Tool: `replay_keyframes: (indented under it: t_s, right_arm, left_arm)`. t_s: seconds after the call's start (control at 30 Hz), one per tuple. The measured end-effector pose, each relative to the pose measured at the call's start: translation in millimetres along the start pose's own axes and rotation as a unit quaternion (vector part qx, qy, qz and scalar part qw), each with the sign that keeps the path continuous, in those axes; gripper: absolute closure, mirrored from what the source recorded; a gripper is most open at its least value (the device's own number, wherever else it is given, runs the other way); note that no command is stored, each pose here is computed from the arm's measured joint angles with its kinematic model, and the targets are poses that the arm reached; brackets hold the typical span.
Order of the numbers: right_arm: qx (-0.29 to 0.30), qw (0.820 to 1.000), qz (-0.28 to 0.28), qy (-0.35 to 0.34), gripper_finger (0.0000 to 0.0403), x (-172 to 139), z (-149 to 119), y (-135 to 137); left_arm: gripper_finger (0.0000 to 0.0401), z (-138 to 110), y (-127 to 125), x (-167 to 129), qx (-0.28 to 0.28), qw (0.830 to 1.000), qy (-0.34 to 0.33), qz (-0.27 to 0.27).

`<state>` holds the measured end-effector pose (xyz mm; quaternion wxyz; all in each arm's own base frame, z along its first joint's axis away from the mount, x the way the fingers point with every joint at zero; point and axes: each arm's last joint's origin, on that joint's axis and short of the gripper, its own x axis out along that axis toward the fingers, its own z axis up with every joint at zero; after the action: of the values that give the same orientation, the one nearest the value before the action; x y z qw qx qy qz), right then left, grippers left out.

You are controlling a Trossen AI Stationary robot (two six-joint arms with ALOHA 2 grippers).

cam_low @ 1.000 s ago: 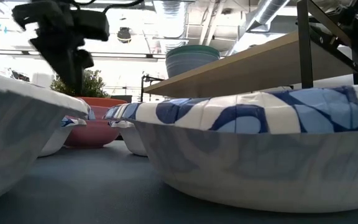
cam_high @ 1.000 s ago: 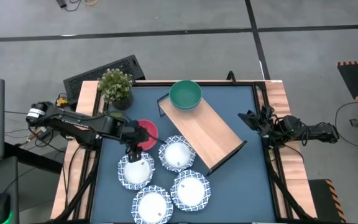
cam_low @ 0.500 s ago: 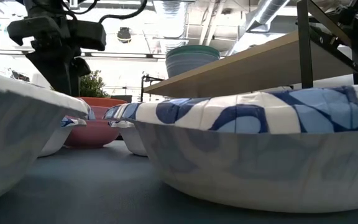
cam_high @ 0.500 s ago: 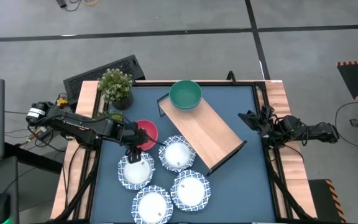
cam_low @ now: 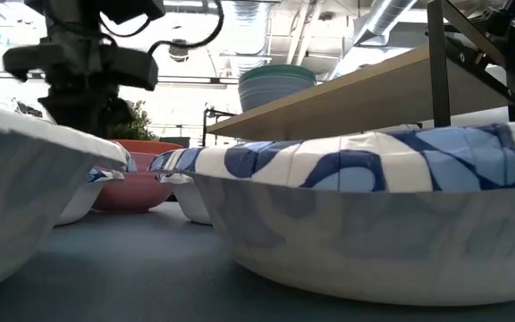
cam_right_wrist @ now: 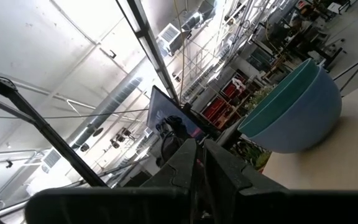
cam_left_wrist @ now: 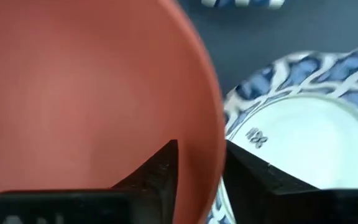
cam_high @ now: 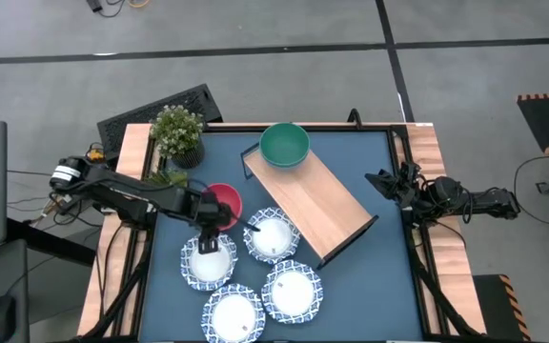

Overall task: Place and stack plates onto a shelf
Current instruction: Stack the red bowl on top of the green bowl on the shelf

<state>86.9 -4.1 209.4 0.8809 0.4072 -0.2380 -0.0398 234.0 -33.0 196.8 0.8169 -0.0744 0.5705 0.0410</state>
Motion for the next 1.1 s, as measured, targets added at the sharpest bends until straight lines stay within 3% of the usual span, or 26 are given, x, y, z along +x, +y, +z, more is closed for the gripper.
replay_keyframes:
  t_s: [0.2, 0.7, 0.93, 1.1]
  right_arm:
    - [0.0, 1.0, 0.0, 0.0, 0.0345, 0, 0, 0]
    - [0.005, 1.0, 0.001, 0.001, 0.0345, 0, 0, 0]
    - [0.006, 1.0, 0.001, 0.0, 0.0345, 0, 0, 0]
    - [0.006, 1.0, 0.001, 0.0, 0.0345, 0, 0, 0]
  left_arm:
    - [0.0345, 10, -3, -16, 0.011, 0.999, -0.038, -0.011]
    - [0.035, 4, -1, -11, 0.014, 0.999, -0.027, -0.013]
    - [0.0394, 5, -1, -9, 0.015, 1.0, -0.023, -0.009]
    - [0.0398, 7, -2, -10, 0.01, 1.0, -0.028, -0.009]
